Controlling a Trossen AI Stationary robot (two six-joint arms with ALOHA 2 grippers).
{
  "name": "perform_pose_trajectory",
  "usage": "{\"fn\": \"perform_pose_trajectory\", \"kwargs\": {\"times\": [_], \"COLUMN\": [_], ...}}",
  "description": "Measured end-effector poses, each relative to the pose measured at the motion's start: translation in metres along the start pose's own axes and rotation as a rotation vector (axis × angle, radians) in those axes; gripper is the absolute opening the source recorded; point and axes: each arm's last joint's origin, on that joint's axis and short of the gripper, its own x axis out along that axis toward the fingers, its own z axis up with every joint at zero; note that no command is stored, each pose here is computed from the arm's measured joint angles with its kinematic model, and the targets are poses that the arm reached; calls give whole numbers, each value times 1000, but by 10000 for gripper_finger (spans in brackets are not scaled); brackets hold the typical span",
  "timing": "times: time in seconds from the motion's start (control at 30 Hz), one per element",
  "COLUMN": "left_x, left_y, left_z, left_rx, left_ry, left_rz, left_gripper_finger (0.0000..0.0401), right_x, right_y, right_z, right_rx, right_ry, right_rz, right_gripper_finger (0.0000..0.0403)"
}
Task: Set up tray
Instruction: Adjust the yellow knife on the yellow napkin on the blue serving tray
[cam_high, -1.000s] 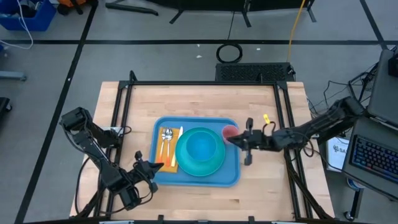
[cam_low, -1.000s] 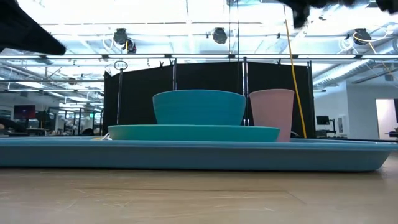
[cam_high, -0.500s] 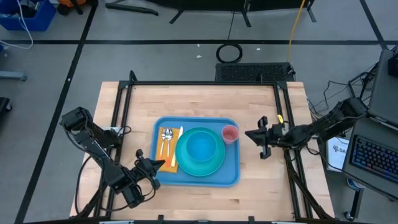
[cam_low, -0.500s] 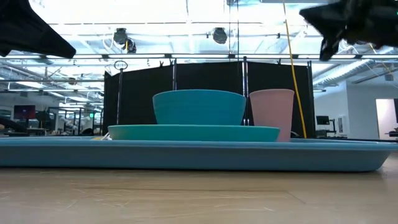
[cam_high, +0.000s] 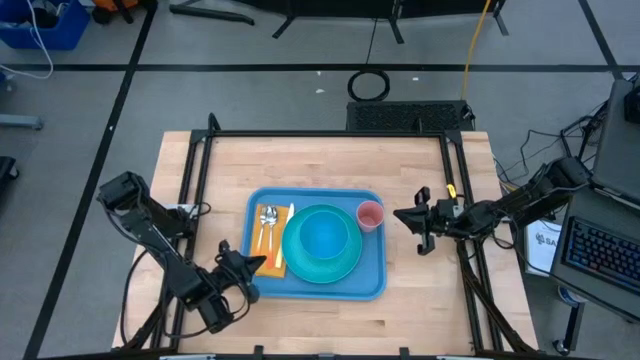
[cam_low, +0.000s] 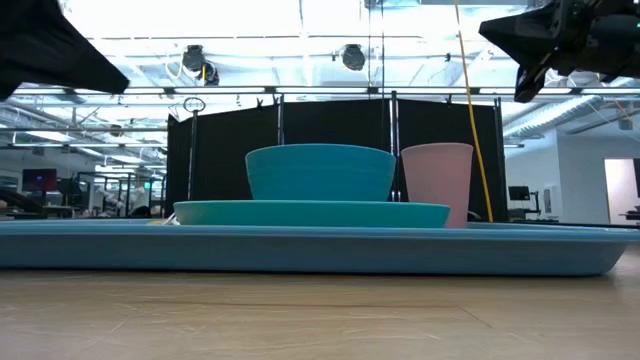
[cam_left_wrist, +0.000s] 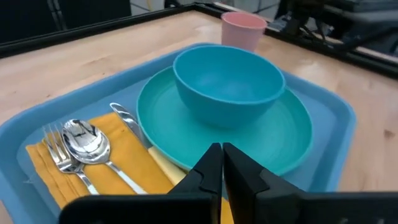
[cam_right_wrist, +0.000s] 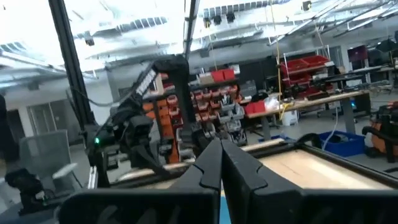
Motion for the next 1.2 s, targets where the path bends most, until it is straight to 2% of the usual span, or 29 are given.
{"fn": "perform_pose_trajectory", "kwargs": {"times": [0.13, 0.37, 0.5, 0.57, 0.7, 0.77, 0.83, 0.93, 1.0, 1.2], "left_x": [9, 24, 26, 26, 22, 22, 23, 23, 25, 30], "left_y": [-1, -12, -8, -8, -9, -9, -9, -10, -10, -10], "left_z": [5, 13, 12, 12, 16, 17, 17, 21, 24, 28], "left_rx": [-48, -231, -187, -244, -299, -280, -277, -368, -383, -415], "left_ry": [-10, -1, 34, 27, -10, -21, 3, 54, 97, 136], "left_rz": [25, 1, 24, 24, 5, 6, 6, -7, -11, -11], "left_gripper_finger": [5, 42, 56, 61, 58, 52, 45, 36, 31, 38], "right_x": [0, 0, 0, 0, 0, 0, 0, 0, 0, 0], "right_y": [0, 0, 0, 0, 0, 0, 0, 0, 0, 0], "right_z": [-1, -1, -1, -1, -1, -1, -1, -1, -1, -1], "right_rx": [-6, -6, -6, -6, -6, -6, -6, -6, -6, -7], "right_ry": [10, 10, 10, 10, 10, 10, 10, 10, 10, 11], "right_rz": [-1, -1, 0, 0, 0, 0, 0, 0, 0, 0], "right_gripper_finger": [0, 0, 0, 0, 0, 0, 0, 0, 0, 0]}}
